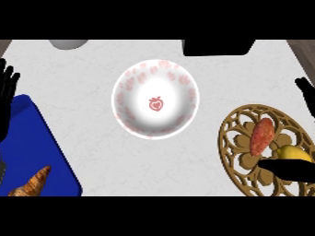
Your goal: Pick the sweet potato from the placemat and place it in the bowl
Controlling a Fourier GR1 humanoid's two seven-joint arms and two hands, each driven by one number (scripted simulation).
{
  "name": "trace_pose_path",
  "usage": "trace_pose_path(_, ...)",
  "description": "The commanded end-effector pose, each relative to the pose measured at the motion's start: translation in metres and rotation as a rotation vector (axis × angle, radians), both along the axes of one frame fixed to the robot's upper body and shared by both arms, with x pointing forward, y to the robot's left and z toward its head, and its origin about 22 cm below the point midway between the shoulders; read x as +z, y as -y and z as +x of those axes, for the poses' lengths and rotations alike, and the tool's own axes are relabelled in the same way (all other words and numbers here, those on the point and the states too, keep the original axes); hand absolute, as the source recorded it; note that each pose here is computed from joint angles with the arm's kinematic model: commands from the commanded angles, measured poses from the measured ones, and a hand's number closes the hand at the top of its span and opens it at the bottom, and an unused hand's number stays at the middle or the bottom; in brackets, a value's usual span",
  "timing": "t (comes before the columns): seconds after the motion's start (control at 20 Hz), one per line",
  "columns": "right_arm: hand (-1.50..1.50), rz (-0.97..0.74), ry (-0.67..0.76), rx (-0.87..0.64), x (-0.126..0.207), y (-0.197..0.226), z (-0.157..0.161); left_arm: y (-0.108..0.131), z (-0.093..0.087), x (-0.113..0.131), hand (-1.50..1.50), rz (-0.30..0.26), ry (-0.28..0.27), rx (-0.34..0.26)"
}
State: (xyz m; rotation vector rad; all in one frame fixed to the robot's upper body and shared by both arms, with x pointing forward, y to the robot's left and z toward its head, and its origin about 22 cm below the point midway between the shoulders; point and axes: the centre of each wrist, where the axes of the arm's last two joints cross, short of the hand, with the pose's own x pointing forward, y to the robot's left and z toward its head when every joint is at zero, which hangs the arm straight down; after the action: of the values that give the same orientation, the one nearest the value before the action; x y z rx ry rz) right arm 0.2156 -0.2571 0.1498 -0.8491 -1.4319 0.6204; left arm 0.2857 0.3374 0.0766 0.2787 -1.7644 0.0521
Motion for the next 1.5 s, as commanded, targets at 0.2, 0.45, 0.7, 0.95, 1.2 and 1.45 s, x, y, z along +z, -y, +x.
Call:
trace_pose_path(0.2,-1.50,-0.191,-0.391,0.040,0.052,0.006,-0.021,0.013,0.002,0.011,0.00,0.003,0.013,-0.023)
trace_pose_path(0.45,-1.50,-0.184,-0.475,0.029,0.067,-0.001,-0.024,0.019,0.007,0.026,0.00,-0.017,0.022,-0.031)
trace_pose_path(0.7,-1.50,-0.170,-0.497,0.019,0.045,0.010,-0.014,0.018,0.008,0.020,0.00,0.002,0.024,-0.044)
trace_pose_path(0.95,-1.50,-0.177,-0.534,0.009,0.025,0.013,-0.002,0.018,0.010,0.008,0.00,-0.007,0.010,-0.039)
trace_pose_path(1.2,-1.50,-0.132,-0.531,0.001,-0.007,0.026,0.002,-0.016,0.005,0.011,0.00,-0.006,0.006,-0.034)
trace_pose_path(1.45,-1.50,-0.144,-0.564,-0.031,-0.032,0.034,0.029,0.002,0.008,-0.005,0.00,-0.001,0.012,-0.045)
